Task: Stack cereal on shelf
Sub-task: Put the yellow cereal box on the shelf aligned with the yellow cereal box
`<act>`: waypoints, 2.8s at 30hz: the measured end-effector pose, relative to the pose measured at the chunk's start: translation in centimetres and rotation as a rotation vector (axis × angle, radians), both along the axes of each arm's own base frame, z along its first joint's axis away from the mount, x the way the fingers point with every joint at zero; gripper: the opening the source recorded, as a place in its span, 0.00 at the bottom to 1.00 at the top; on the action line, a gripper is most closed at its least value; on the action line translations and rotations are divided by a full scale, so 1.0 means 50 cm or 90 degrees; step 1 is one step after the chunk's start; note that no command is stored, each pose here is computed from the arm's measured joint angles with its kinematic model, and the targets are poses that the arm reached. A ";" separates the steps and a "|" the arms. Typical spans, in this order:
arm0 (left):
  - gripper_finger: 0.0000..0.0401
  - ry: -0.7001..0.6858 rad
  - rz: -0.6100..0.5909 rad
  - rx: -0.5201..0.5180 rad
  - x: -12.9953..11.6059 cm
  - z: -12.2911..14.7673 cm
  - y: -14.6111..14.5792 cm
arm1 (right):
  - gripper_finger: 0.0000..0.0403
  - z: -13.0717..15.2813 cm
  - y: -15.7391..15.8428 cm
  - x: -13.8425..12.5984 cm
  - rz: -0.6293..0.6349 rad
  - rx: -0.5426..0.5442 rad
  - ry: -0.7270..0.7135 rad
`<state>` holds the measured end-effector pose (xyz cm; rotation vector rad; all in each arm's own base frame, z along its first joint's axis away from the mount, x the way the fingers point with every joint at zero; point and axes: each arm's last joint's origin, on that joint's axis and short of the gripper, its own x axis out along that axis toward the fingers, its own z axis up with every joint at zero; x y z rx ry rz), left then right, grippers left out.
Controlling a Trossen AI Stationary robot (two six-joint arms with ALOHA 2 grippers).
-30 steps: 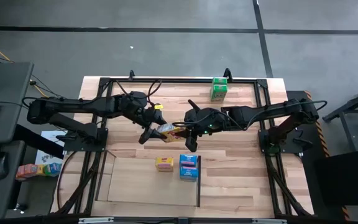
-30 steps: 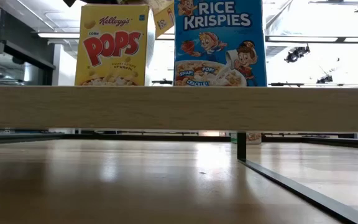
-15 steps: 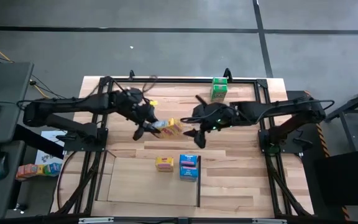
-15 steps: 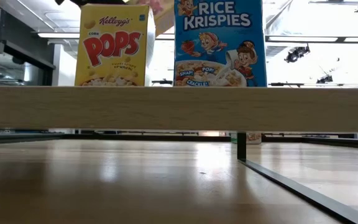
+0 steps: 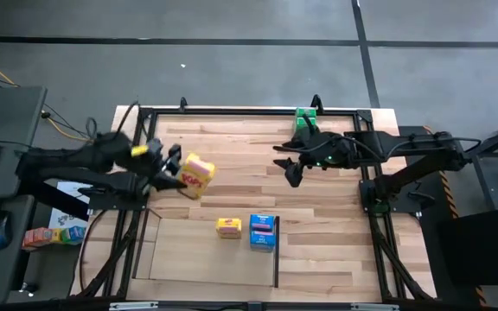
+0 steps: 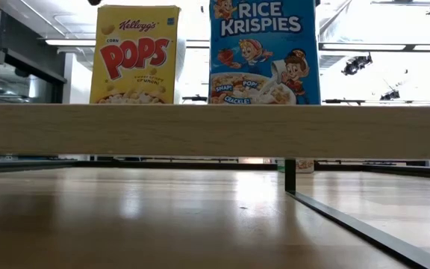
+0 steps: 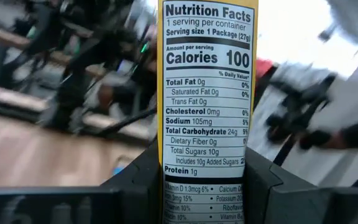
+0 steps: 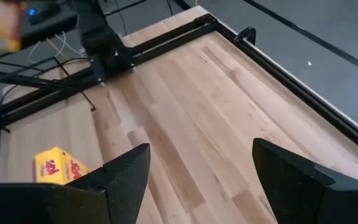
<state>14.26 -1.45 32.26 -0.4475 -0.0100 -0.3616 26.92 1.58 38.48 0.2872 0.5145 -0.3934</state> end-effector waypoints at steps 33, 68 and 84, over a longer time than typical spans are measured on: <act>0.30 -0.051 -0.091 0.138 0.106 -0.208 -0.186 | 0.68 0.032 0.077 0.142 0.096 0.226 -0.317; 0.33 -0.007 0.015 0.138 0.116 -0.225 -0.182 | 0.59 -0.001 0.240 0.310 0.224 0.150 0.090; 0.56 -0.016 0.010 0.126 0.119 -0.212 -0.183 | 0.19 0.008 0.236 0.296 0.261 0.136 0.109</act>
